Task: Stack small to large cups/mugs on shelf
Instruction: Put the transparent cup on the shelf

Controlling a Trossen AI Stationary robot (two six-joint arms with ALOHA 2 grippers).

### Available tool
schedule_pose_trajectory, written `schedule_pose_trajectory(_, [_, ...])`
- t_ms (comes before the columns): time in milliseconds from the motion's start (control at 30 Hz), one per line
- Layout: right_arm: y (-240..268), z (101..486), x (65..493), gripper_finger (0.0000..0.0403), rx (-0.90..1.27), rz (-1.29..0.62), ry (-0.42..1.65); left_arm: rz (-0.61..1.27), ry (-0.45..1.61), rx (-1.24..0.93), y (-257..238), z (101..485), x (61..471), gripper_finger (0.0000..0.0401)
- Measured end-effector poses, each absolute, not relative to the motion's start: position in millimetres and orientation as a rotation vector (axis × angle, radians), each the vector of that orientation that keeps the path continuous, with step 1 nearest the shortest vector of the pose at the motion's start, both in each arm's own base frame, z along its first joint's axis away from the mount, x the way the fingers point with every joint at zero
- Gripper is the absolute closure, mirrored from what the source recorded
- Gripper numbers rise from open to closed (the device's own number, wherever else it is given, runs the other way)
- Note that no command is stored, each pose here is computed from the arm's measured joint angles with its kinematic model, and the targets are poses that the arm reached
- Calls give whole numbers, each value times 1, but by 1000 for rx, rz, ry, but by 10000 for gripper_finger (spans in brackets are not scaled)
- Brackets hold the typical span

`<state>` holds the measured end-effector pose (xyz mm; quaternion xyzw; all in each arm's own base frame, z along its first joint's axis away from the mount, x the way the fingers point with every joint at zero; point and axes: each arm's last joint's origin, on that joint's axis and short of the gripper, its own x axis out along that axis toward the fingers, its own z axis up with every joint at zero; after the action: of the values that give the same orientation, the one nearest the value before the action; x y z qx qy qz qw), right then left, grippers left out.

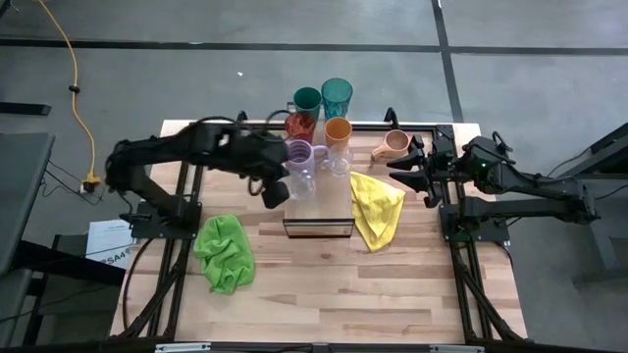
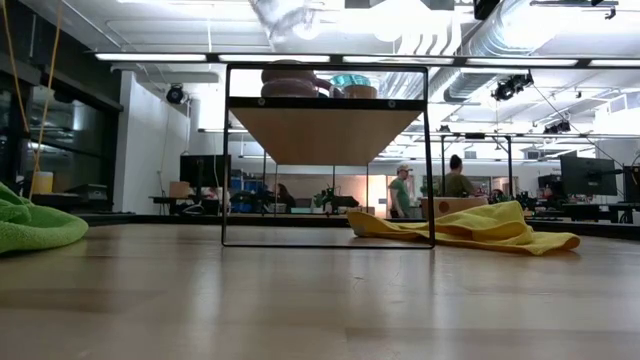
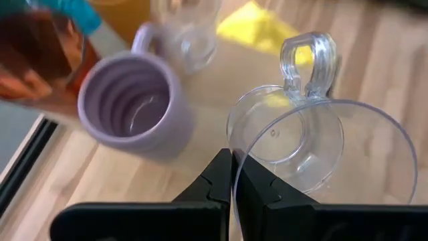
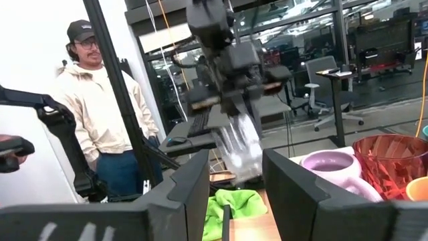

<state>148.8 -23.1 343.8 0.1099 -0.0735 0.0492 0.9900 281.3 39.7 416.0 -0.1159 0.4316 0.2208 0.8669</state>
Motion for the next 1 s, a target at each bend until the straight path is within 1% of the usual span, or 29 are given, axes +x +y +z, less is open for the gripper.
schedule_pose_trajectory(300, [-23, 342, 149, 272, 227, 96, -124, 499, 1130, -266, 49, 381, 310, 401])
schedule_pose_trajectory(533, [-23, 342, 149, 272, 226, 95, -125, 487, 1224, -227, 51, 359, 328, 401])
schedule_pose_trajectory(667, [-23, 342, 149, 272, 226, 96, -125, 473, 1251, -209, 52, 352, 333, 401])
schedule_pose_trajectory(833, [-23, 342, 149, 272, 226, 95, -125, 508, 1242, -171, 53, 353, 333, 401])
schedule_pose_trajectory(1000, [-23, 342, 149, 272, 226, 96, -126, 473, 1287, -179, 59, 351, 329, 401])
